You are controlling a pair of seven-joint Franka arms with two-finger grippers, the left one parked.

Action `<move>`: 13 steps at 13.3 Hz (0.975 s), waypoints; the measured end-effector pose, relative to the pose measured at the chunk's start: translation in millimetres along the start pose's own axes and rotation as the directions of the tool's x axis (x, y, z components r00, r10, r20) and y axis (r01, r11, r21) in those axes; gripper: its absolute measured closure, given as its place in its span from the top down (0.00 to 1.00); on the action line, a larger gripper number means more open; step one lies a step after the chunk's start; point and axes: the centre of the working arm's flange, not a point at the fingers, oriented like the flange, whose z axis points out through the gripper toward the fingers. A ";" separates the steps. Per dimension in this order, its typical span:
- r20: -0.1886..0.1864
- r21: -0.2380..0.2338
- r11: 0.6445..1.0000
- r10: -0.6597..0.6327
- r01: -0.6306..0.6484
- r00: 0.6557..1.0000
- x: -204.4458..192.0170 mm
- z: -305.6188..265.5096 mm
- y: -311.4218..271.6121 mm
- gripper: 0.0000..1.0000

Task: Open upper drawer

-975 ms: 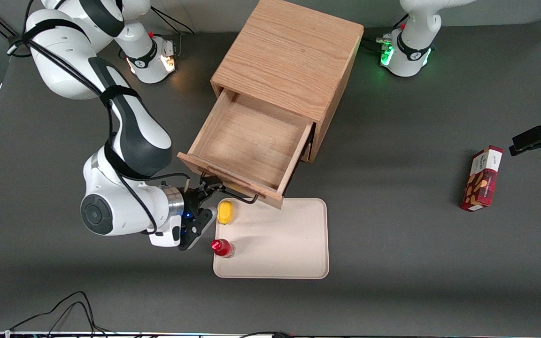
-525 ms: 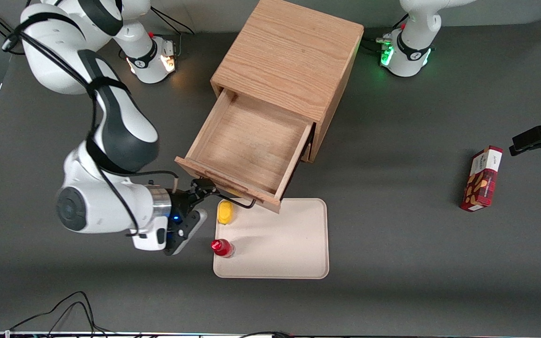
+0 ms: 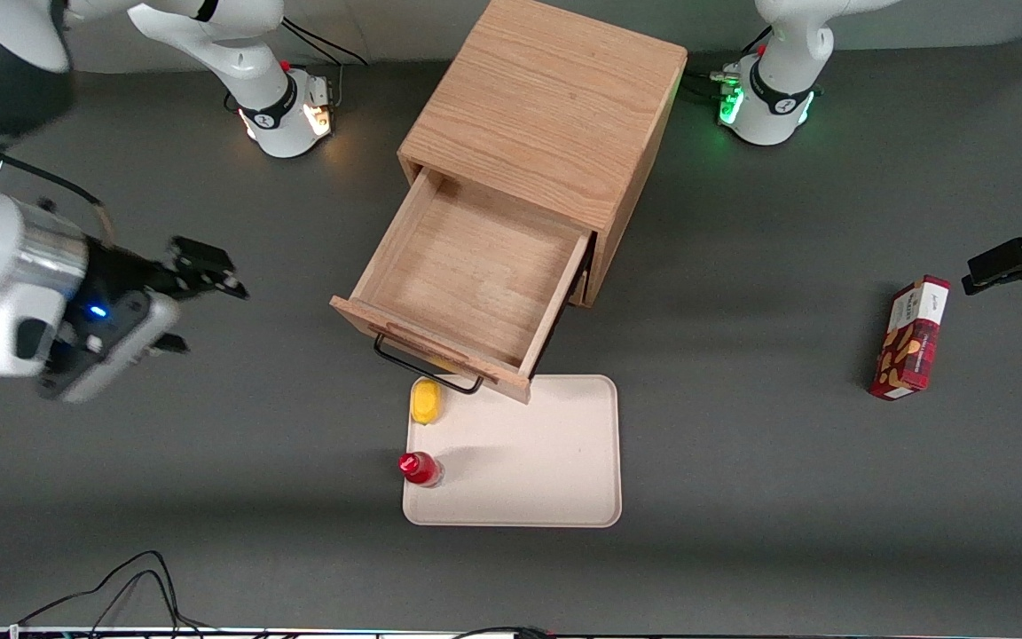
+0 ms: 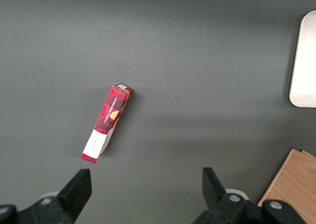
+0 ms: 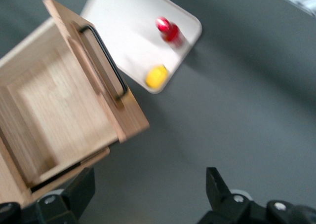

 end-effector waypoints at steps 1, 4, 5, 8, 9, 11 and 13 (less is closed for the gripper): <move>0.008 -0.018 0.996 0.086 -0.086 0.996 -16.4 -13.5 7.4 1.00; 0.131 -0.046 0.963 0.270 -0.266 0.954 -68.7 -28.0 21.6 1.00; 0.159 -0.073 0.944 0.329 -0.321 0.931 -81.8 -24.9 27.8 1.00; 0.161 -0.172 0.887 0.455 -0.429 0.876 -108.7 12.4 42.5 1.00; 0.138 -0.190 0.869 0.485 -0.457 0.864 -117.5 28.0 40.7 1.00; 0.103 -0.207 0.851 0.510 -0.483 0.854 -137.1 47.0 32.3 1.00; 0.062 -0.207 0.839 0.524 -0.502 0.850 -145.6 39.0 30.7 1.00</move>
